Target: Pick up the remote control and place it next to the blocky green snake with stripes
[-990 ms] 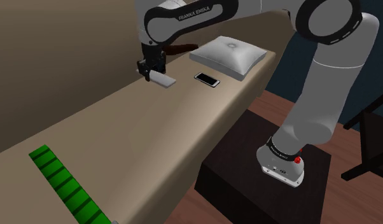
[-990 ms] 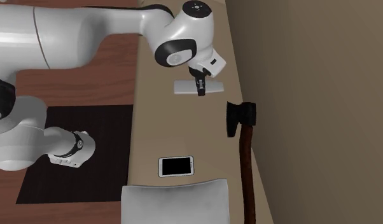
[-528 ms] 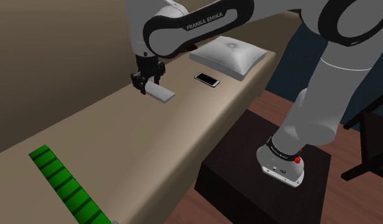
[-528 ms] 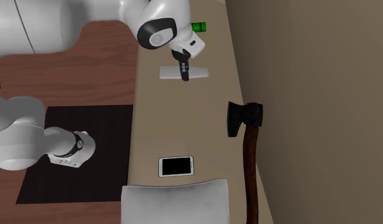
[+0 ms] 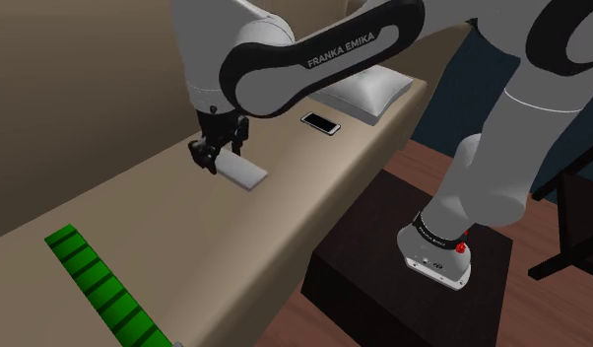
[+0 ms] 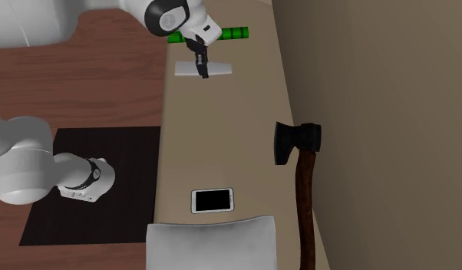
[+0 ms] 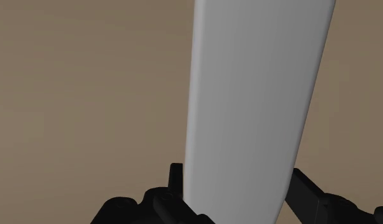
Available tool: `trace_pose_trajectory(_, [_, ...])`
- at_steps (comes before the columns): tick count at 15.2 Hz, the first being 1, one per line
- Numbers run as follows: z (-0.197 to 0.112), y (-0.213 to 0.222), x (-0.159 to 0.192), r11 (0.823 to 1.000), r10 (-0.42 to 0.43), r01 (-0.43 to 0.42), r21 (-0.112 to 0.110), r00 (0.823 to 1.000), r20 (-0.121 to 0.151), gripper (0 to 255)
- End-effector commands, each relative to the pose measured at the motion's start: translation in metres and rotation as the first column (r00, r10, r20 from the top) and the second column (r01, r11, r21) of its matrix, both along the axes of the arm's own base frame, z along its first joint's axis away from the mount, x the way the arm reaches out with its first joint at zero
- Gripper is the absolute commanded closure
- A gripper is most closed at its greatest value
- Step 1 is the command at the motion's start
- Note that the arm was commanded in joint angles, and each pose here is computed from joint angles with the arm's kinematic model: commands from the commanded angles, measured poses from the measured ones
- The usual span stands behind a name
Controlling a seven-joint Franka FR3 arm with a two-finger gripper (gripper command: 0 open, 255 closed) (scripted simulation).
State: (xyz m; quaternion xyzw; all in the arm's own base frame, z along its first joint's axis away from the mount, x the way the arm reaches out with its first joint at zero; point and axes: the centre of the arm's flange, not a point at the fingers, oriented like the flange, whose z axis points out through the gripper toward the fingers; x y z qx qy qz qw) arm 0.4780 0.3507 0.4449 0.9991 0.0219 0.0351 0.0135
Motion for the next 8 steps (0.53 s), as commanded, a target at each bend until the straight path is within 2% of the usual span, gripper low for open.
trace_pose_trajectory(1, [0.000, 0.021, -0.017, 1.000, -0.002, 0.002, 0.000, 1.000, 0.000, 255])
trace_pose_trajectory(8, [0.004, 0.092, -0.076, 1.000, -0.002, 0.002, 0.000, 1.000, 0.000, 255])
